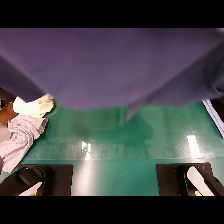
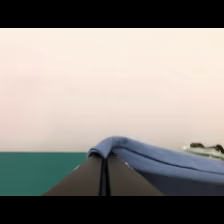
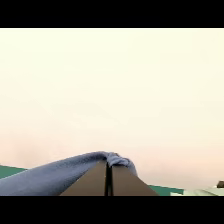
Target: Fold the shirts.
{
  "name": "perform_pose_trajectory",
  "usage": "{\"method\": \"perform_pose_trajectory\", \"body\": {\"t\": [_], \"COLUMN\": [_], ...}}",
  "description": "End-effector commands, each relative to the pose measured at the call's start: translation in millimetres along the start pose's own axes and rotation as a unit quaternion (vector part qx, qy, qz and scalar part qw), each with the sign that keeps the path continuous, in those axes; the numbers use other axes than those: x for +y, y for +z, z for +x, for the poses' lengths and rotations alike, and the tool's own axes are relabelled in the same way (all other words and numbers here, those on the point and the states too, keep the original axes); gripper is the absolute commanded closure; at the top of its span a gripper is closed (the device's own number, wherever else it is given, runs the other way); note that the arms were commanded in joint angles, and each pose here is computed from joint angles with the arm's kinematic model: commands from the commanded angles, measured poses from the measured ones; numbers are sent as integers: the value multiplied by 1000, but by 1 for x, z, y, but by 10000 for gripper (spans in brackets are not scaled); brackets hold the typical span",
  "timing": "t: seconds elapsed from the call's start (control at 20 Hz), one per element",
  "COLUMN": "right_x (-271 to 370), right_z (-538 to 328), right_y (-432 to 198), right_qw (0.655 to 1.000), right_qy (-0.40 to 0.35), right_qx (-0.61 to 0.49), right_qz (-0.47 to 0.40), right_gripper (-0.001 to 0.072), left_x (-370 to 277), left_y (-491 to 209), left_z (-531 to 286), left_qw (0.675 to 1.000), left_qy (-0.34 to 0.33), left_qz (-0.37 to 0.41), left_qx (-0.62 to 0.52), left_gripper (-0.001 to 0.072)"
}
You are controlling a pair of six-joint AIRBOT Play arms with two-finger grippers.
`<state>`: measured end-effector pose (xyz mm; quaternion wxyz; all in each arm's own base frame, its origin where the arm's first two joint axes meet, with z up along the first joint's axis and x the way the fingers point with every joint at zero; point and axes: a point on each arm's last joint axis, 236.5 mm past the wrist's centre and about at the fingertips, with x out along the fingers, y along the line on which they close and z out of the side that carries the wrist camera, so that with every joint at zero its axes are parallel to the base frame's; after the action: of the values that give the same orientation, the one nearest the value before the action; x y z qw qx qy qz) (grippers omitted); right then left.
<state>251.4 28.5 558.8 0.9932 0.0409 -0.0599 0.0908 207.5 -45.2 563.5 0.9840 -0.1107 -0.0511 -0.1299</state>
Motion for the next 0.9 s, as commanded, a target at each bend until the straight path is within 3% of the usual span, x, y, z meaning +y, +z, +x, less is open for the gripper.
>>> {"method": "perform_pose_trajectory", "body": {"t": [0.0, 0.25, 0.45, 0.65, 0.85], "right_x": [-15, -59, -97, -98, -102], "right_z": [1, 38, 85, 130, 193], "right_y": [-20, -113, -224, -359, -428], "right_qw": [999, 972, 916, 852, 864], "right_qy": [-23, -12, -28, -35, -36], "right_qx": [39, 206, 361, 496, 475], "right_qz": [24, 116, 173, 162, 162], "right_gripper": [700, 701, 700, 700, 700], "left_x": [5, 18, 26, 83, 133], "left_y": [-36, -169, -279, -361, -400], "left_z": [-2, 45, 97, 148, 205], "left_qw": [997, 960, 924, 900, 908], "left_qy": [9, 51, 68, 143, 150], "left_qz": [21, 93, 153, 101, 68], "left_qx": [72, 258, 343, 399, 385], "left_gripper": [680, 680, 681, 681, 681]}}
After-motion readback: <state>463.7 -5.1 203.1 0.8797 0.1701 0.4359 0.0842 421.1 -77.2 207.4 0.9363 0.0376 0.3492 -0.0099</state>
